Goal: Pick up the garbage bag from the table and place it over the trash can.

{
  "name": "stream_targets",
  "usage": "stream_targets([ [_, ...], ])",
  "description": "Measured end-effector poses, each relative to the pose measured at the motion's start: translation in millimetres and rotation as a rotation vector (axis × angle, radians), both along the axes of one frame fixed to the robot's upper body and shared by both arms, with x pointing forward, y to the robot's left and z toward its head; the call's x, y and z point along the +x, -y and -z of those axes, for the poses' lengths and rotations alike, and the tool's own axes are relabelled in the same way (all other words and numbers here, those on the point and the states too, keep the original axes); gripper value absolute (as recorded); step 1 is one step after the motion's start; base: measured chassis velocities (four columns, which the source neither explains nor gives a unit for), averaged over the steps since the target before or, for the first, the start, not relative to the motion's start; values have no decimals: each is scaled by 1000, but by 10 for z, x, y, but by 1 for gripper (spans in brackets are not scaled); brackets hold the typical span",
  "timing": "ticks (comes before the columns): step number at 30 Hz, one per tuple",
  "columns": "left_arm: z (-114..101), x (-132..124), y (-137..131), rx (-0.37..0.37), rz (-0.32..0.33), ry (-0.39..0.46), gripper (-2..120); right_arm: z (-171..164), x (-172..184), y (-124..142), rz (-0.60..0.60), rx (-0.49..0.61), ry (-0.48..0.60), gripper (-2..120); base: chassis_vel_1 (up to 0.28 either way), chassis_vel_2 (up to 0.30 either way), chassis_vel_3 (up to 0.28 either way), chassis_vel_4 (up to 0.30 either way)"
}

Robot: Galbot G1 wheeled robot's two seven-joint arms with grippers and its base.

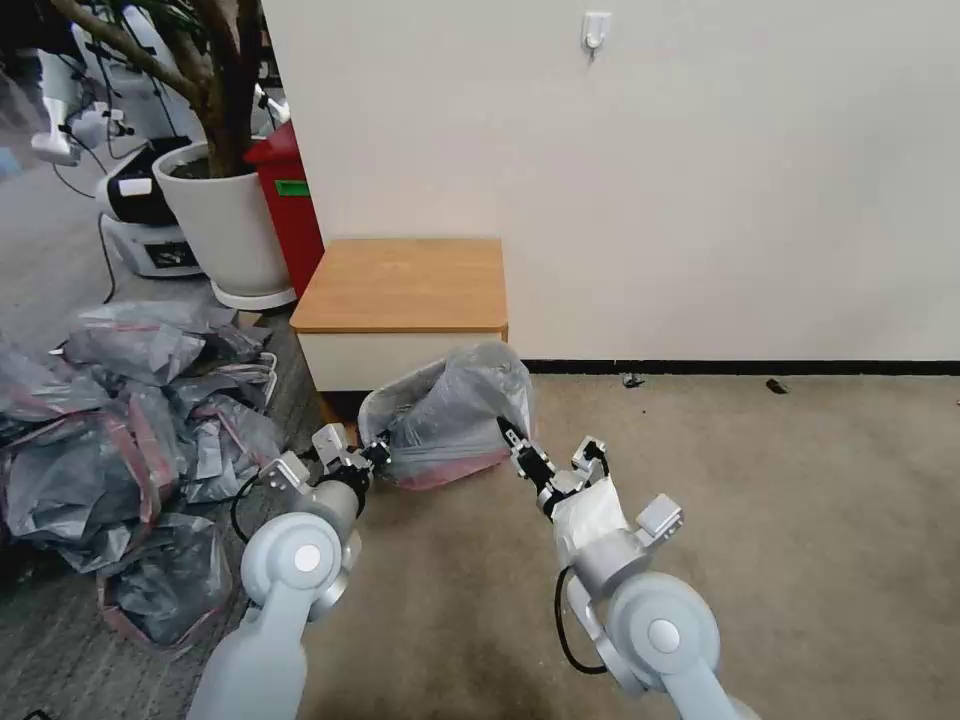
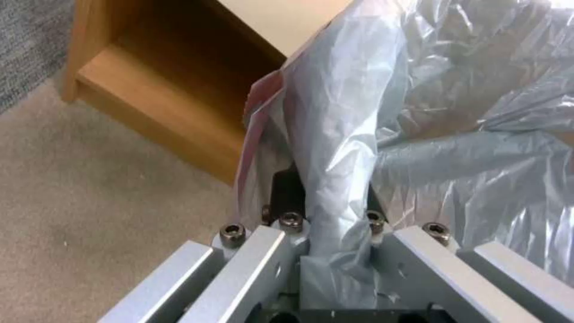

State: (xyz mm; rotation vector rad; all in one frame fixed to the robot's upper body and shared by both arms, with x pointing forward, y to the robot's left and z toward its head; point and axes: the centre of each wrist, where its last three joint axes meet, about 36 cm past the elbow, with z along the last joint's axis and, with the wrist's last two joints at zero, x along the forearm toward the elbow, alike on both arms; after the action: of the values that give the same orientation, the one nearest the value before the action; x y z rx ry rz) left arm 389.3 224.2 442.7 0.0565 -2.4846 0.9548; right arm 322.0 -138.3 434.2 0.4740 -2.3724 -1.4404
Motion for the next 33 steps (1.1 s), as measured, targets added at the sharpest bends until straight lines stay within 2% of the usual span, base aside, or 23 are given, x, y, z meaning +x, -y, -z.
stream_targets([
  [16,-82,-62,-44,-42,-1,-11,2,376,128,76,48,-89,-53,0,0,0,0,0],
  [27,-115,-121,-67,-59,53,-48,2,565,282,89,66,-151,-69,0,0,0,0,0],
  [33,-99,-140,-83,-53,73,-72,2,597,293,98,67,-243,-39,0,0,0,0,0],
])
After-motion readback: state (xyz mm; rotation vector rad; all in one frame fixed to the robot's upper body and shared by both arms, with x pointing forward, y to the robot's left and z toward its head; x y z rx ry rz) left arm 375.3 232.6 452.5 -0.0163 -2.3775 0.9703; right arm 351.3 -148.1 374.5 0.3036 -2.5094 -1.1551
